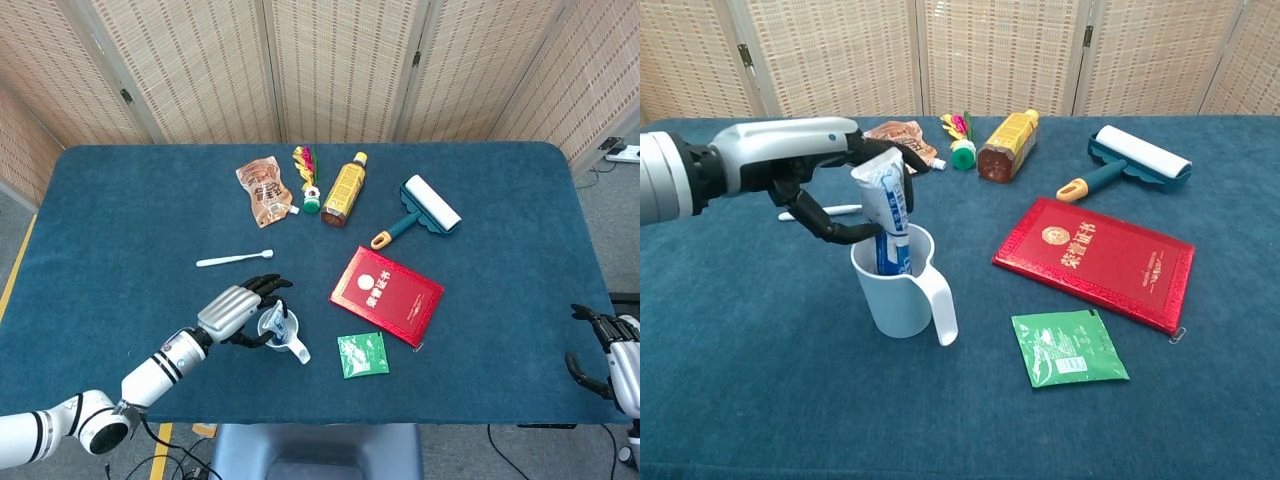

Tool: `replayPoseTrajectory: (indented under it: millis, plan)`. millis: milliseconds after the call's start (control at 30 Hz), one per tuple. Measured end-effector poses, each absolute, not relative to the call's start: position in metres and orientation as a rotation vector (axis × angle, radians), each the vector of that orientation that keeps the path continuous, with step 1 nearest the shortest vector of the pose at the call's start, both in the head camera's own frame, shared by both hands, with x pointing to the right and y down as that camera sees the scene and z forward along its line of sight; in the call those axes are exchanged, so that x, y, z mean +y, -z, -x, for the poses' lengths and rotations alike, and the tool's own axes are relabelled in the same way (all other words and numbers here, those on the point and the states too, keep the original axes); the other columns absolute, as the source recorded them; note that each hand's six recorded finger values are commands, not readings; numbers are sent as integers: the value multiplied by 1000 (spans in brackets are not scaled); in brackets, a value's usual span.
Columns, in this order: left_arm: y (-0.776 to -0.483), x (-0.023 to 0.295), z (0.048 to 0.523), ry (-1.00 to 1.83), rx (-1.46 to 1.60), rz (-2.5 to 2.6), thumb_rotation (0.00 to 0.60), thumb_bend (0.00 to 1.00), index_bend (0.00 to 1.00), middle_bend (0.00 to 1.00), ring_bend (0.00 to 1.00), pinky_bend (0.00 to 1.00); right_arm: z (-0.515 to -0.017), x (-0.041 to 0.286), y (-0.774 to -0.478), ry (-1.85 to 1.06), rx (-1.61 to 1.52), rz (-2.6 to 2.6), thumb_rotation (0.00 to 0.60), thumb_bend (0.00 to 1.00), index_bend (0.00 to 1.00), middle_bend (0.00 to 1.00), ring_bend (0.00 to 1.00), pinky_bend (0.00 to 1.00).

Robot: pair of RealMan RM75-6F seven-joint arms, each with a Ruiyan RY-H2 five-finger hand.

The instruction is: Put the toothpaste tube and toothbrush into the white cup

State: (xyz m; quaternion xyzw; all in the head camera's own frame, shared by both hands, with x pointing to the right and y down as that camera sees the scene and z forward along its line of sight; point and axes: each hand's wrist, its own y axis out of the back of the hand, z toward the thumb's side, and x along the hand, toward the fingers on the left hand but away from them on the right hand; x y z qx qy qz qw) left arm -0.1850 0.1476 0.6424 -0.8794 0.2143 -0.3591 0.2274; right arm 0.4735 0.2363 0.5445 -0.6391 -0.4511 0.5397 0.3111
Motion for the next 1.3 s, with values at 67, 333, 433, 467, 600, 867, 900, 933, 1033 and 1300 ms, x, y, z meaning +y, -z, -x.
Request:
replayPoseTrajectory:
  millis: [67, 333, 433, 467, 600, 867, 900, 933, 1033, 1300]
  plan:
    - [-642, 149, 185, 998, 587, 2420, 600, 398, 149, 124, 20, 136, -474, 236, -544, -1425, -1192, 1685, 600, 308, 174, 280, 238, 238]
    - [-633, 144, 194, 1010, 624, 2428, 600, 397, 132, 114, 18, 136, -475, 238, -542, -1421, -1198, 1680, 600, 309, 174, 280, 238, 238]
    - [-626, 139, 202, 1009, 671, 2433, 600, 398, 135, 114, 18, 136, -475, 238, -541, -1421, -1200, 1677, 600, 309, 174, 280, 238, 238]
    - [-624, 137, 205, 1009, 684, 2434, 600, 398, 137, 114, 18, 136, -475, 238, -541, -1420, -1200, 1677, 600, 308, 174, 280, 238, 238]
    - [-614, 126, 222, 1016, 765, 2434, 600, 398, 155, 114, 18, 136, -473, 238, -541, -1416, -1197, 1682, 600, 309, 174, 280, 238, 238]
    - [-603, 97, 265, 1063, 956, 2384, 600, 398, 218, 114, 24, 136, -472, 237, -541, -1409, -1192, 1684, 600, 309, 174, 280, 238, 238]
    - [-603, 93, 271, 1073, 986, 2377, 600, 398, 219, 114, 24, 136, -472, 237, -541, -1409, -1193, 1683, 600, 309, 174, 280, 238, 238]
    - [-603, 90, 275, 1080, 1008, 2372, 600, 398, 223, 114, 24, 136, -472, 237, -541, -1409, -1194, 1683, 600, 309, 174, 280, 238, 238]
    - [-605, 80, 288, 1108, 1065, 2348, 600, 398, 258, 114, 24, 136, -472, 237, -541, -1409, -1194, 1683, 600, 309, 174, 280, 238, 238]
    - [-623, 60, 310, 1206, 1138, 2262, 600, 398, 368, 114, 24, 136, -471, 237, -539, -1405, -1193, 1683, 600, 309, 174, 280, 238, 238]
